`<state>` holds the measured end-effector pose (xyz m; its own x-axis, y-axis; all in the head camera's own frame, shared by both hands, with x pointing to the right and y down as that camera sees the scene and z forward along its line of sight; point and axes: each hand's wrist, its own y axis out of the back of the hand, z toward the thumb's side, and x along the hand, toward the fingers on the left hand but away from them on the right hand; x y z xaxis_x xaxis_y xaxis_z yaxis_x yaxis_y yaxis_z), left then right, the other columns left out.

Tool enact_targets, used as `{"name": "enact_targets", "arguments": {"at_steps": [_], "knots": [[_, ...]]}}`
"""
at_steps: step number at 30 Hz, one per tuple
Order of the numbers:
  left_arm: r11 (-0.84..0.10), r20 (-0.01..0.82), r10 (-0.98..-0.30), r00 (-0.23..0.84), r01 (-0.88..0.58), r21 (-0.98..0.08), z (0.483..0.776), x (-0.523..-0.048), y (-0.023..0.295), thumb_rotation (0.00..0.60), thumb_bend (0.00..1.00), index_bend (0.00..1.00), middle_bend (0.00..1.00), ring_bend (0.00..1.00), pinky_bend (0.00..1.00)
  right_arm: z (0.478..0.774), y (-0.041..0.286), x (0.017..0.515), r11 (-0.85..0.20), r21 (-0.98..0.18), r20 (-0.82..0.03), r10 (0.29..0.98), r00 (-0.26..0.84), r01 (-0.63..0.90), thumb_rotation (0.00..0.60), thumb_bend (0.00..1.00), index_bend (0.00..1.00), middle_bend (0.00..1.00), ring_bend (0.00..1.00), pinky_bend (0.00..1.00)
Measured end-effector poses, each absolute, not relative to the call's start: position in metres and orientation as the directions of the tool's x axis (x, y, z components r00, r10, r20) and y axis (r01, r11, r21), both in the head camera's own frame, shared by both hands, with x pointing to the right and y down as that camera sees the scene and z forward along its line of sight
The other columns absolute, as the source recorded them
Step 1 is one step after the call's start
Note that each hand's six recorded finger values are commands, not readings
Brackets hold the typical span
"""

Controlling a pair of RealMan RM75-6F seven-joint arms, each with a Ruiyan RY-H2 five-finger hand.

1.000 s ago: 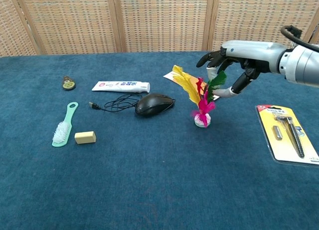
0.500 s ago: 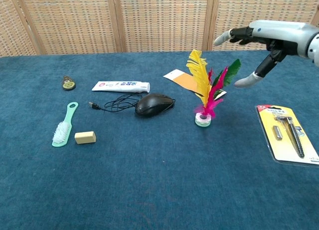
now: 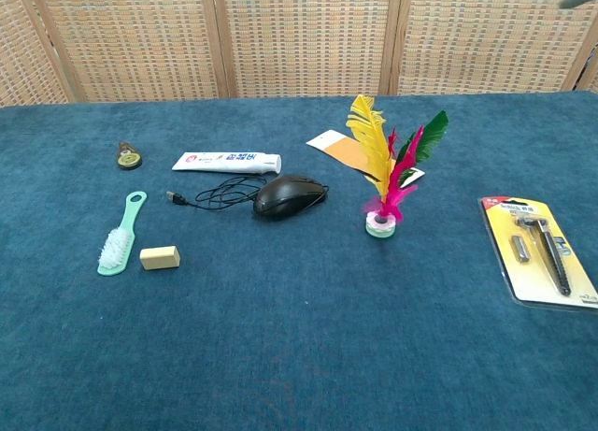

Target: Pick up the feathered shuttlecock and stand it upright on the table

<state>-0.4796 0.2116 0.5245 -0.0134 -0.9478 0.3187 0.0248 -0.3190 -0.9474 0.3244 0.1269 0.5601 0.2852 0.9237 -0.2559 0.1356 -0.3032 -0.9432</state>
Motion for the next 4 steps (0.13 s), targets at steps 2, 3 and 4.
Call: {"name": "enact_targets", "arguments": {"at_steps": [2, 3, 4], "knots": [[-0.318, 0.318, -0.948, -0.004, 0.021, -0.948, 0.524, -0.479, 0.212, 0.600, 0.00, 0.00, 0.00, 0.00, 0.00, 0.557, 0.145, 0.339, -0.286, -0.951, -0.249, 0.933, 0.258, 0.117, 0.600, 0.00, 0.00, 0.00, 0.00, 0.00], [-0.319, 0.319, -0.948, -0.001, 0.021, -0.948, 0.524, -0.479, 0.212, 0.600, 0.00, 0.00, 0.00, 0.00, 0.00, 0.557, 0.153, 0.345, -0.283, -0.953, -0.250, 0.936, 0.248, 0.107, 0.600, 0.00, 0.00, 0.00, 0.00, 0.00], [-0.320, 0.320, -0.947, 0.001, 0.021, -0.947, 0.524, -0.478, 0.212, 0.600, 0.00, 0.00, 0.00, 0.00, 0.00, 0.558, 0.161, 0.351, -0.282, -0.954, -0.253, 0.938, 0.237, 0.097, 0.600, 0.00, 0.00, 0.00, 0.00, 0.00]]}}
